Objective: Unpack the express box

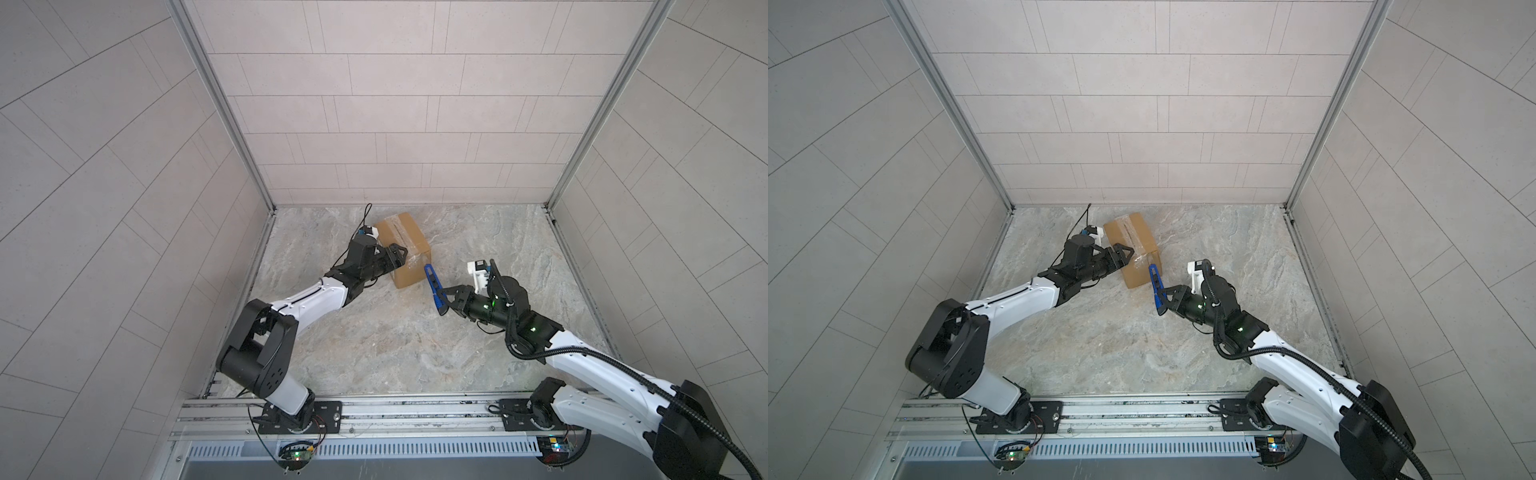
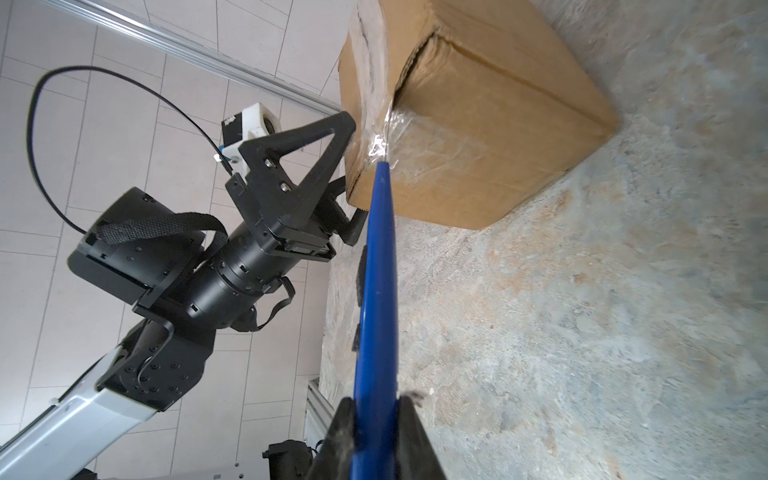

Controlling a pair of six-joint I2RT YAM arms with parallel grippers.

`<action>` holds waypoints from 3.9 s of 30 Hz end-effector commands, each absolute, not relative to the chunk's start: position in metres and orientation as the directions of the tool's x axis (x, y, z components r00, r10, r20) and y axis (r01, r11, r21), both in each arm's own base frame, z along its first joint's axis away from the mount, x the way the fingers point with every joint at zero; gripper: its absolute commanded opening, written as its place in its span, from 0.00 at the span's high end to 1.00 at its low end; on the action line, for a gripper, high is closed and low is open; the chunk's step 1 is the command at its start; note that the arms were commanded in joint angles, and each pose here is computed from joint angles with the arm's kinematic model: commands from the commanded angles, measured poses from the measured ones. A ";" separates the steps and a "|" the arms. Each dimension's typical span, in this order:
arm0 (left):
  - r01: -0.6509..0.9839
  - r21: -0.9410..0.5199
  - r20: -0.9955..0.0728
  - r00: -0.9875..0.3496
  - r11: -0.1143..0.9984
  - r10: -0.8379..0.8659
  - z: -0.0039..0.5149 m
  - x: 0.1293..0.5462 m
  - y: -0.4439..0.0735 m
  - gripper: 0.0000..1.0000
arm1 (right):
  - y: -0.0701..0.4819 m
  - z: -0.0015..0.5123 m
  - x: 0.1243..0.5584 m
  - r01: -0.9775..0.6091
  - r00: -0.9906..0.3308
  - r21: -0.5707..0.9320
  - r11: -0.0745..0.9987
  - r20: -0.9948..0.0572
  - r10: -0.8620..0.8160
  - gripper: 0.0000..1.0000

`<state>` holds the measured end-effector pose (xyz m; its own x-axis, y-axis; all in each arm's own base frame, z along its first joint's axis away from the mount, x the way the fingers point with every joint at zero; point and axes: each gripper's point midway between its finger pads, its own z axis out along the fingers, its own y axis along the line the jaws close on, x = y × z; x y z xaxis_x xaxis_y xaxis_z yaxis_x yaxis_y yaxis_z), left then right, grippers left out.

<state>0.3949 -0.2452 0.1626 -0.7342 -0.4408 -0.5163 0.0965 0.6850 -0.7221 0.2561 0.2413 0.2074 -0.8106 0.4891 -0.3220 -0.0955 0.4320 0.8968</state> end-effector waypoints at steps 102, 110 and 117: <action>0.208 -0.656 -0.579 -0.756 0.725 -0.307 0.160 0.444 -0.244 0.25 | 0.238 0.244 0.290 -0.217 -0.796 0.888 0.405 -0.401 0.452 1.00; 0.215 -0.661 -0.580 -0.755 0.719 -0.307 0.162 0.444 -0.246 0.25 | 0.250 0.259 0.291 -0.220 -0.801 0.917 0.334 -0.365 0.474 1.00; 0.216 -0.670 -0.575 -0.757 0.710 -0.312 0.162 0.442 -0.247 0.25 | 0.243 0.214 0.291 -0.162 -0.811 0.856 0.490 -0.399 0.428 1.00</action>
